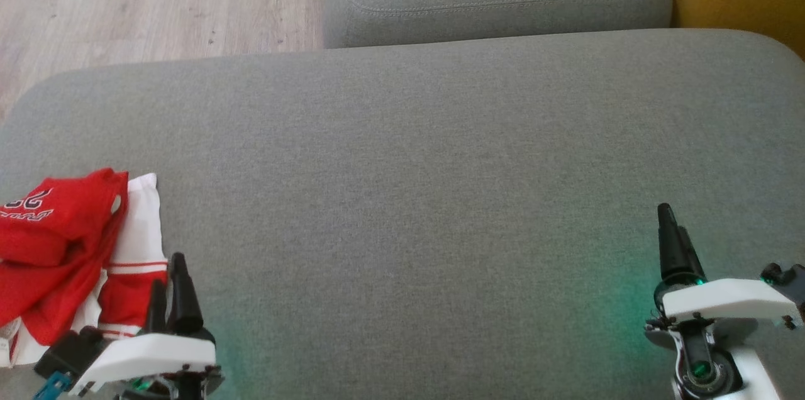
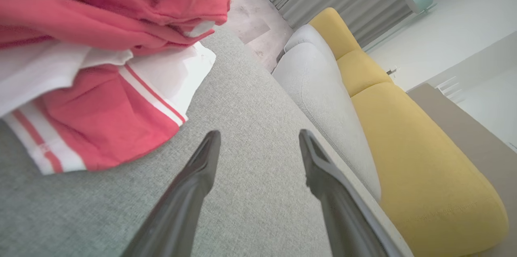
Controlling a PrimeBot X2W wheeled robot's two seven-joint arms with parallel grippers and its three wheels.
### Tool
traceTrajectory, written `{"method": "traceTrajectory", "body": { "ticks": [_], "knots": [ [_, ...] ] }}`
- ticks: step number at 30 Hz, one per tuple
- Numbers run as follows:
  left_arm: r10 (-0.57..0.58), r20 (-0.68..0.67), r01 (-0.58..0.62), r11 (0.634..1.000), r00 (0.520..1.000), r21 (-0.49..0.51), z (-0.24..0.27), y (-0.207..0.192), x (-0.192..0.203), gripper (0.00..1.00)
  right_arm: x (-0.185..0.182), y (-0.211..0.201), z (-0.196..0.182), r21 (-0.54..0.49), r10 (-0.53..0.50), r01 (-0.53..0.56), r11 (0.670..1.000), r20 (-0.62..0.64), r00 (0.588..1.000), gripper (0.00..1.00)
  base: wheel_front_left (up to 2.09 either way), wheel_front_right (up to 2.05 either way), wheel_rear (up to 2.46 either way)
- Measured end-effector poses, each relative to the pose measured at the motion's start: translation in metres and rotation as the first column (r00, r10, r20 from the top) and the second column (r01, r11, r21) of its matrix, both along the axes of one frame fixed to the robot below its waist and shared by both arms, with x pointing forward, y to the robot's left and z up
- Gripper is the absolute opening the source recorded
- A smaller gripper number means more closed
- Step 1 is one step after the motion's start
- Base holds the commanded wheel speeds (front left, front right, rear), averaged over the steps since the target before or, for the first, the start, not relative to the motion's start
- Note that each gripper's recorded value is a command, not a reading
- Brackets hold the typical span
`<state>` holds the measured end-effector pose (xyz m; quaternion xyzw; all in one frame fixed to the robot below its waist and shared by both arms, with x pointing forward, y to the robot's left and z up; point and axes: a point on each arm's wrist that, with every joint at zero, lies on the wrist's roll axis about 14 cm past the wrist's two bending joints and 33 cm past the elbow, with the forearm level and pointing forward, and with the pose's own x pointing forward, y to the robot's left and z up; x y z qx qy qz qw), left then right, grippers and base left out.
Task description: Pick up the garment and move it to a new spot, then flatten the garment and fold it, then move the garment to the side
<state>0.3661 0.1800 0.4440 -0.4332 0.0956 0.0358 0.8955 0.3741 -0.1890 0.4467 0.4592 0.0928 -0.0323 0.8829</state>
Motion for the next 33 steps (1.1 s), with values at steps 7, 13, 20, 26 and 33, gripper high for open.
{"method": "traceTrajectory", "body": {
  "ticks": [7,13,20,26,33],
  "knots": [
    [-0.025,0.005,0.025,0.996,1.000,0.089,0.000,-0.004,0.000,1.00,-0.002,0.000,-0.002,-0.089,0.016,-0.016,0.996,-0.001,1.000,1.00,0.00,0.00,0.00],
    [-0.038,0.010,0.036,0.985,0.999,0.171,0.001,-0.003,0.000,1.00,-0.003,0.004,-0.004,-0.164,0.045,-0.045,0.986,-0.002,0.999,1.00,0.00,0.00,0.00],
    [-0.057,0.002,0.054,0.963,0.998,0.263,-0.002,-0.002,-0.001,1.00,-0.002,0.008,-0.008,-0.257,0.084,-0.085,0.963,-0.015,0.996,1.00,0.00,0.00,0.00],
    [-0.077,-0.021,0.079,0.939,0.997,0.336,-0.010,-0.003,-0.003,1.00,0.000,0.008,-0.009,-0.335,0.108,-0.106,0.936,-0.015,0.994,1.00,0.00,0.00,0.00],
    [-0.110,-0.028,0.111,0.902,0.994,0.417,-0.013,-0.007,-0.002,1.00,-0.001,0.009,-0.014,-0.423,0.137,-0.138,0.895,-0.032,0.990,1.00,0.00,0.00,0.00]
  ]
}}
